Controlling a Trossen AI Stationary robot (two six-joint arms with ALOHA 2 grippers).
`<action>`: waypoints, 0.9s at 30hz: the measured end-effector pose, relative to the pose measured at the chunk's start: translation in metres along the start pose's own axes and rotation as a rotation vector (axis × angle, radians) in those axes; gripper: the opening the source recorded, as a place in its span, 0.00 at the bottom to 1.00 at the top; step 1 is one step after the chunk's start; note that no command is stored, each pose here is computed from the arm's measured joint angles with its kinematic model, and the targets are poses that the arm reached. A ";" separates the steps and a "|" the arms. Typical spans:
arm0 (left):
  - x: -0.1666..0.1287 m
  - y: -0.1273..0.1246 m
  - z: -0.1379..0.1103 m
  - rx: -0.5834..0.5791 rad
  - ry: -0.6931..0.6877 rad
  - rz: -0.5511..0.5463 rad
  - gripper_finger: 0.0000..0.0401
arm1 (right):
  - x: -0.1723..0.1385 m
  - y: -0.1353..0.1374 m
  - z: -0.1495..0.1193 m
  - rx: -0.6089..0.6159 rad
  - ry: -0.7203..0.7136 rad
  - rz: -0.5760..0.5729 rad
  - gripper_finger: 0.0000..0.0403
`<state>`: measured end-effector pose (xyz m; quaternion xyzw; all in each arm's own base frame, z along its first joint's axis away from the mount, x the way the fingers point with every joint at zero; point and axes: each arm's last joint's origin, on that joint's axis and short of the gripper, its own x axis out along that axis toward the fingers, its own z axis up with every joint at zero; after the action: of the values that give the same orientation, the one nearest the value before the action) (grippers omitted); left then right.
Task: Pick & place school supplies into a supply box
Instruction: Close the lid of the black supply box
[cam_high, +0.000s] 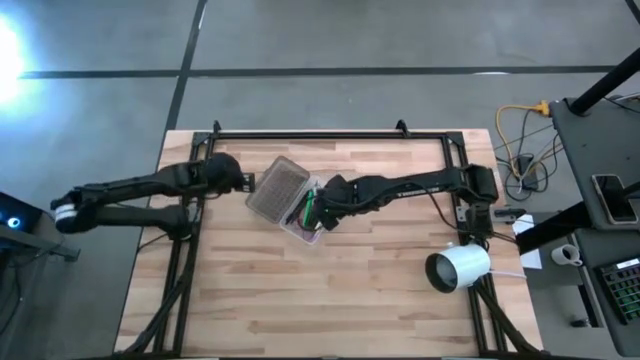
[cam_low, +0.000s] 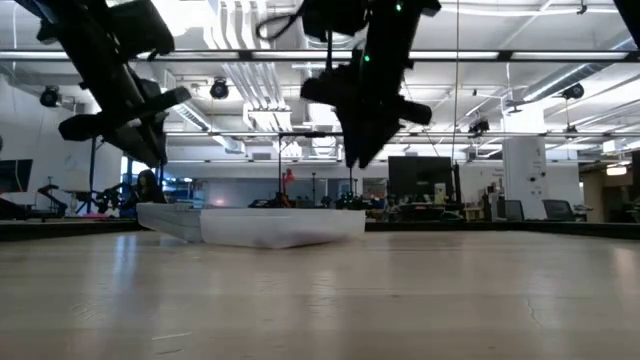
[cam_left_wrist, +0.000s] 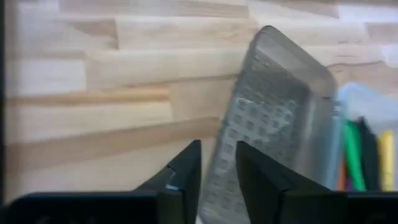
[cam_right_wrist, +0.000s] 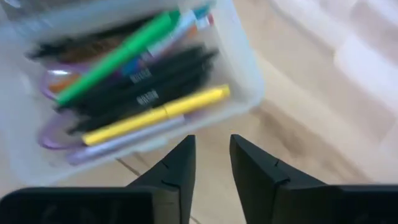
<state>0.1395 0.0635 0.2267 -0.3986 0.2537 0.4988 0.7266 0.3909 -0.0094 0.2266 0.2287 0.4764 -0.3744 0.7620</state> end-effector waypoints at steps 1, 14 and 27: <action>0.002 0.002 0.004 0.018 0.007 0.005 0.18 | 0.005 0.000 -0.004 0.010 0.017 -0.010 0.22; 0.062 0.030 0.030 0.073 0.129 0.034 0.00 | 0.032 -0.004 -0.045 0.206 0.183 -0.058 0.05; 0.121 0.046 0.041 0.068 0.294 -0.103 0.00 | 0.054 -0.009 -0.048 0.263 0.163 0.021 0.02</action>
<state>0.1405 0.1693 0.1418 -0.4550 0.3532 0.3884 0.7193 0.3715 -0.0005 0.1571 0.3612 0.4813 -0.4055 0.6881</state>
